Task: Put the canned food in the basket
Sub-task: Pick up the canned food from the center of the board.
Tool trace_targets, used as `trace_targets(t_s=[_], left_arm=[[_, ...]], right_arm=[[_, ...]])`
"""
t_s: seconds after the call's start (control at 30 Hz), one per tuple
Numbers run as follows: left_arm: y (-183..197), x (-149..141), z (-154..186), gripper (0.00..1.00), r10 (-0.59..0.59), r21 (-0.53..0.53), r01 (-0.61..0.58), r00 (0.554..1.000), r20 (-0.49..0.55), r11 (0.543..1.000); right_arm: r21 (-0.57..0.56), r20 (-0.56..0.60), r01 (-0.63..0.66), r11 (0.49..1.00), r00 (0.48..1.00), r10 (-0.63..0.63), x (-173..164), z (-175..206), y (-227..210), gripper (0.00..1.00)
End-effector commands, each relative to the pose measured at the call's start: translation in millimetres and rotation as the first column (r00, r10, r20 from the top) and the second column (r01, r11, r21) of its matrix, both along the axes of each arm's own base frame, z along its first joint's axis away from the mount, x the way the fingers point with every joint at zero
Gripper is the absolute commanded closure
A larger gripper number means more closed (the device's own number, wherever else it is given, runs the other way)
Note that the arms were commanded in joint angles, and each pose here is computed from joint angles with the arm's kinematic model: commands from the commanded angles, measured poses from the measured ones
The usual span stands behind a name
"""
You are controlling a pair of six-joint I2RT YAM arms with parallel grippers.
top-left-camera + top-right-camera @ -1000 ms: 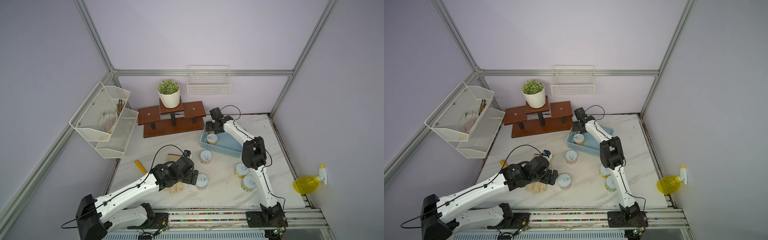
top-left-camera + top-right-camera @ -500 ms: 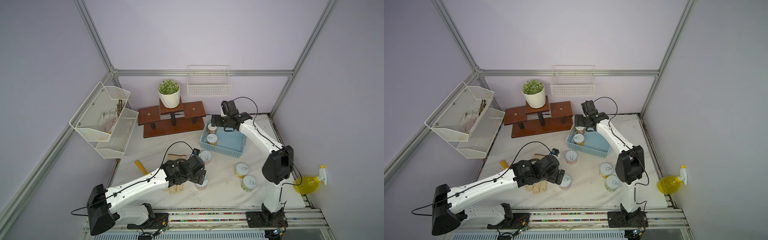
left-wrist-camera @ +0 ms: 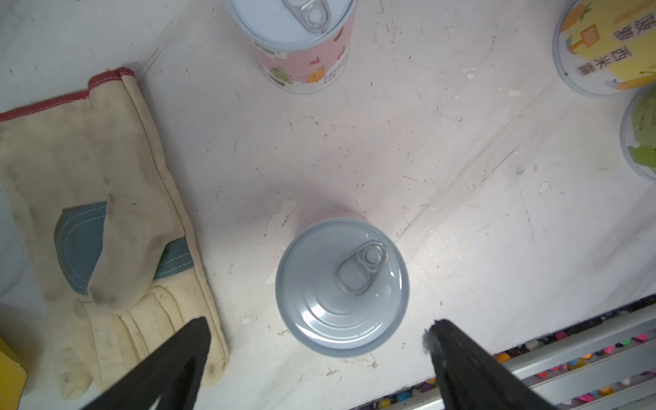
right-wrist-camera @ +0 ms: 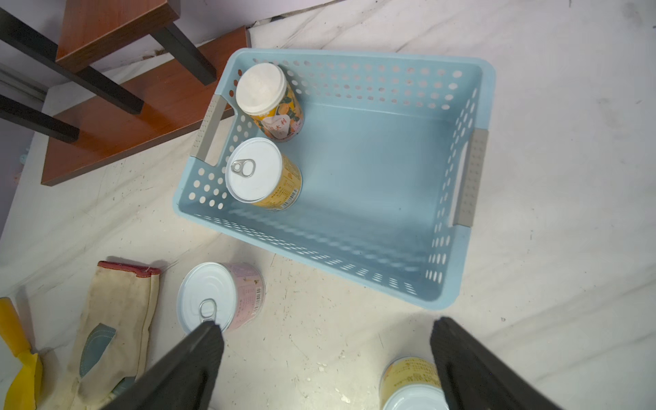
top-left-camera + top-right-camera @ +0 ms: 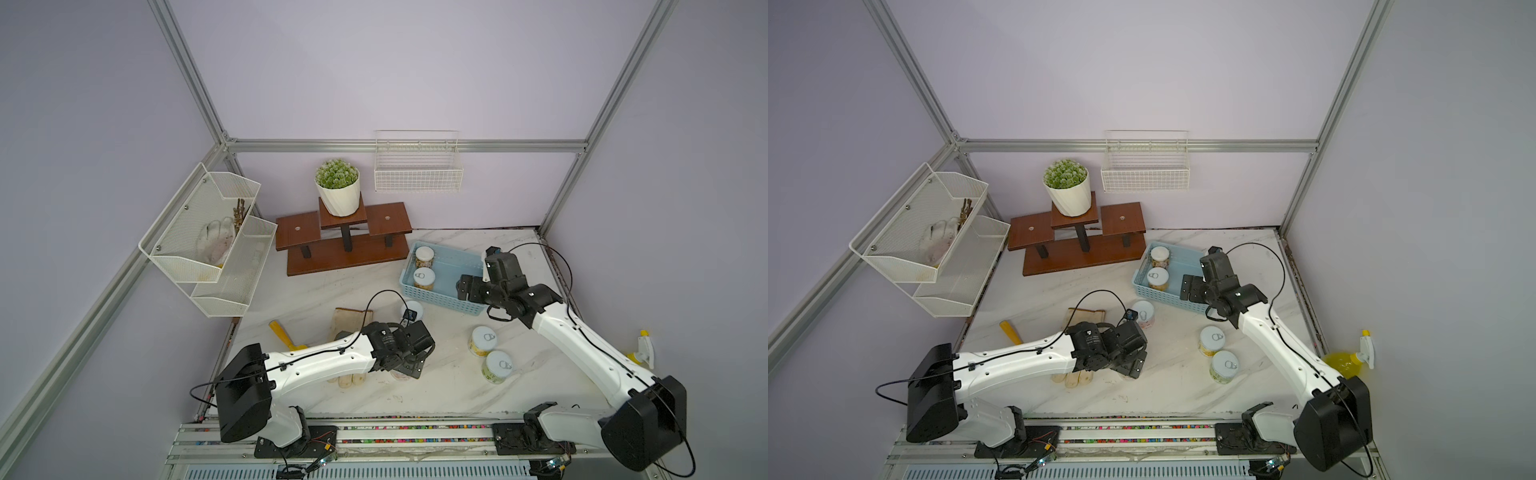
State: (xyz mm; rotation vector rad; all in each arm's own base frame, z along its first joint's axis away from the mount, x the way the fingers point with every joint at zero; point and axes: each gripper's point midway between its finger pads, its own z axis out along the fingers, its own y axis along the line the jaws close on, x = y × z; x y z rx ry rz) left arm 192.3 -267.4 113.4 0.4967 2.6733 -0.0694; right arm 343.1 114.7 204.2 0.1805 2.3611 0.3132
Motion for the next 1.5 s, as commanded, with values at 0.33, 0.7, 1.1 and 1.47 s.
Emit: trace_targets(t_s=[0.33,0.7,1.1,1.47], left_arm=[[-19.9,1.7,-26.6,0.00,0.039,-0.001,-0.039,0.999,-0.036,0.999],[-19.2,1.6,-45.0,0.03,0.053,0.032,-0.052,0.997,-0.053,0.998],[-13.9,-2.4,-48.4,0.21,0.056,0.040,-0.054,0.996,-0.065,0.998],[-7.4,7.1,4.6,0.40,0.052,0.022,-0.053,0.998,0.027,0.998]], right_arm=[[0.029,-0.013,0.066,0.997,0.998,-0.065,-15.1,-18.8,-18.4,0.03],[0.027,-0.037,0.081,0.996,0.996,-0.080,-23.9,-30.3,-22.2,0.04],[0.022,-0.068,0.092,0.996,0.994,-0.090,-30.2,-43.6,-24.6,0.04],[0.084,-0.097,0.109,0.990,0.990,-0.101,-37.5,-60.2,-19.7,0.05]])
